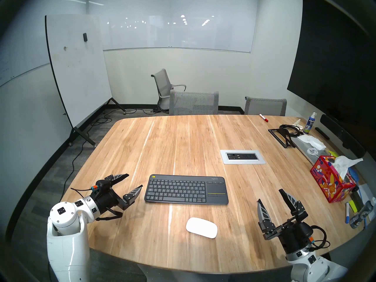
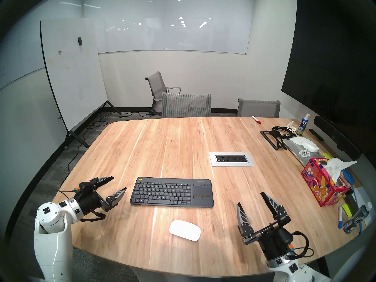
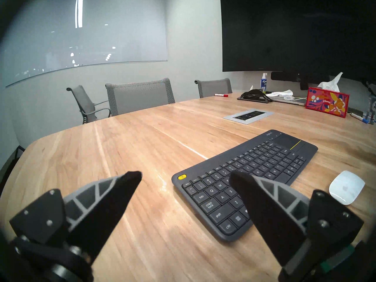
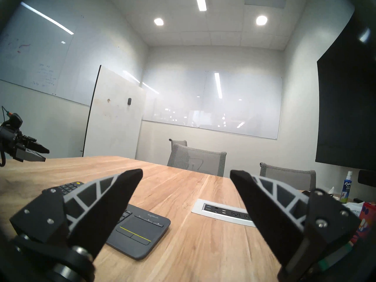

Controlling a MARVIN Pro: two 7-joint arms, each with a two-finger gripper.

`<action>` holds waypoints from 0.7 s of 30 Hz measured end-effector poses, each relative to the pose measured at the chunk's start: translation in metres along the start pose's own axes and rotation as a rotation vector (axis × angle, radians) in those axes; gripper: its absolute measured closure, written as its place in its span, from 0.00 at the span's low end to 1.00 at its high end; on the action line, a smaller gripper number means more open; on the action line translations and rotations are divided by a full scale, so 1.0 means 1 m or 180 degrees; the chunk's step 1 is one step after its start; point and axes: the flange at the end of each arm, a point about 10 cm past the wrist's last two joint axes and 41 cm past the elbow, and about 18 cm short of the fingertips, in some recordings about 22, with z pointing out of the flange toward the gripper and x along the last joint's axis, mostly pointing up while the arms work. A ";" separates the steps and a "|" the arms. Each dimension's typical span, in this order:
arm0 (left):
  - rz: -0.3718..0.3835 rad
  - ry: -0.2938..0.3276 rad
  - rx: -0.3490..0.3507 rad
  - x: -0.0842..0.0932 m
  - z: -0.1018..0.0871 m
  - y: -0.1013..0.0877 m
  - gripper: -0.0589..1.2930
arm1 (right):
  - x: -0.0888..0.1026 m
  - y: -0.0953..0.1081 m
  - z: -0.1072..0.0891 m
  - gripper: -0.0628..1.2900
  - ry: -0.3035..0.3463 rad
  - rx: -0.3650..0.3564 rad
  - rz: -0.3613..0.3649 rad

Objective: Put the mouse beside the keyboard

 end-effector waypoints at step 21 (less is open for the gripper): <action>0.0022 0.0020 -0.0003 0.001 0.001 0.001 0.08 | 0.012 0.011 -0.033 0.08 0.0023 0.0839 0.0029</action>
